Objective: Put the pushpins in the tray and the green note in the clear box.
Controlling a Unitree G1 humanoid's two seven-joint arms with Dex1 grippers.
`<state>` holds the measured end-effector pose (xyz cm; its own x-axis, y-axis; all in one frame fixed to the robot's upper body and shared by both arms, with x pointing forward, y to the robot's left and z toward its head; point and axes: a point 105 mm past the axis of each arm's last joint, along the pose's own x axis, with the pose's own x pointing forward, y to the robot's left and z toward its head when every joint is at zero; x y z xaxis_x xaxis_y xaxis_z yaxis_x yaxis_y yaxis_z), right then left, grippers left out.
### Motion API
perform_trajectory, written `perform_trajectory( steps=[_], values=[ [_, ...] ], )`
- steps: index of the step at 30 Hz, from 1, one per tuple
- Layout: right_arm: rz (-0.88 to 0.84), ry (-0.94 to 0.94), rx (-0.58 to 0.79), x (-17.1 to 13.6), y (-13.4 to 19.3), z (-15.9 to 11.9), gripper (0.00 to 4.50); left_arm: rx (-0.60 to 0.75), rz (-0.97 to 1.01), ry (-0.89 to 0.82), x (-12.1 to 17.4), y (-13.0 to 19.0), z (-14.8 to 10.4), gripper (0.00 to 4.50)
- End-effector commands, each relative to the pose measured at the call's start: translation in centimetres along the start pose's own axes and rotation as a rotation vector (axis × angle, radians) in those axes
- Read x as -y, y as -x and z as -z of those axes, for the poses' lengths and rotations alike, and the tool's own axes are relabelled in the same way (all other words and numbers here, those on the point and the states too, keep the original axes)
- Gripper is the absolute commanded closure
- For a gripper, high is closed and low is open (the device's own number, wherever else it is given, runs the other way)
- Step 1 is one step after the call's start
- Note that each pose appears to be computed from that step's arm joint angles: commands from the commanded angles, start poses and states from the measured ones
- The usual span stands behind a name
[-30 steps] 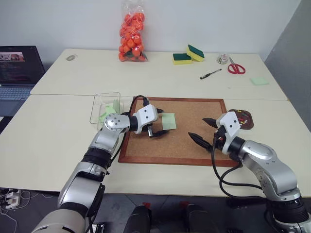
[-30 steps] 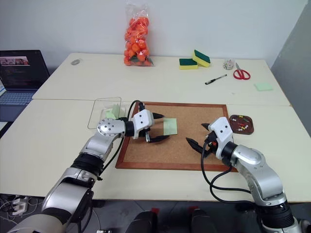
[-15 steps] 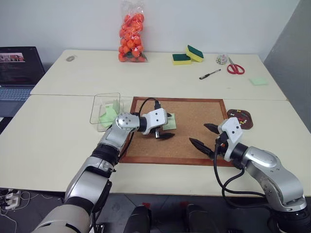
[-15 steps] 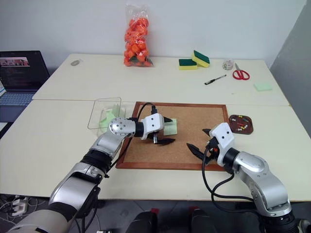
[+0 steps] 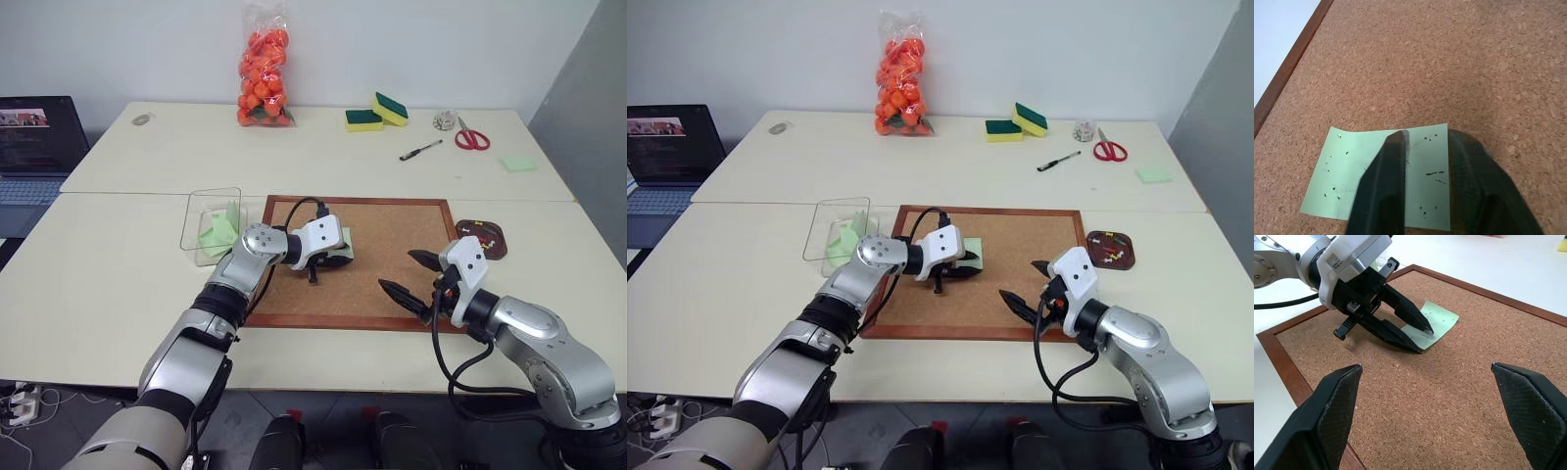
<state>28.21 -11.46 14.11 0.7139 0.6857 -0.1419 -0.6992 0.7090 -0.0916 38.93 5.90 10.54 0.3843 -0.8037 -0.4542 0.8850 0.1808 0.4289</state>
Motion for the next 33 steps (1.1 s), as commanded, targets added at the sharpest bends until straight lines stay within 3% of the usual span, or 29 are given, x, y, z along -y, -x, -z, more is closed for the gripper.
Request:
perform_trajectory(
  steps=[1, 4, 19, 28, 33],
  values=[
    [-0.002, 0.030, 0.057, -0.2, 0.3, -1.7, 0.00, -0.040, -0.034, 0.054, -0.6, 0.6, 1.2, 4.09],
    [-0.003, 0.029, 0.058, -0.2, 0.3, -1.7, 0.00, -0.005, -0.046, 0.091, -0.9, 0.9, 0.6, 4.49],
    [-0.033, 0.038, 0.068, -0.7, 0.0, -2.0, 0.00, 0.193, -0.205, 0.272, -5.2, 5.6, -3.5, 4.49],
    [-0.073, 0.052, 0.086, -1.2, -0.6, -2.6, 0.00, 0.240, -0.377, 0.200, -7.2, 10.3, -6.1, 4.49],
    [-0.132, 0.057, 0.113, -1.9, -1.2, -3.4, 0.00, 0.185, -0.548, 0.179, -7.1, 13.9, -5.9, 4.49]
  ],
)
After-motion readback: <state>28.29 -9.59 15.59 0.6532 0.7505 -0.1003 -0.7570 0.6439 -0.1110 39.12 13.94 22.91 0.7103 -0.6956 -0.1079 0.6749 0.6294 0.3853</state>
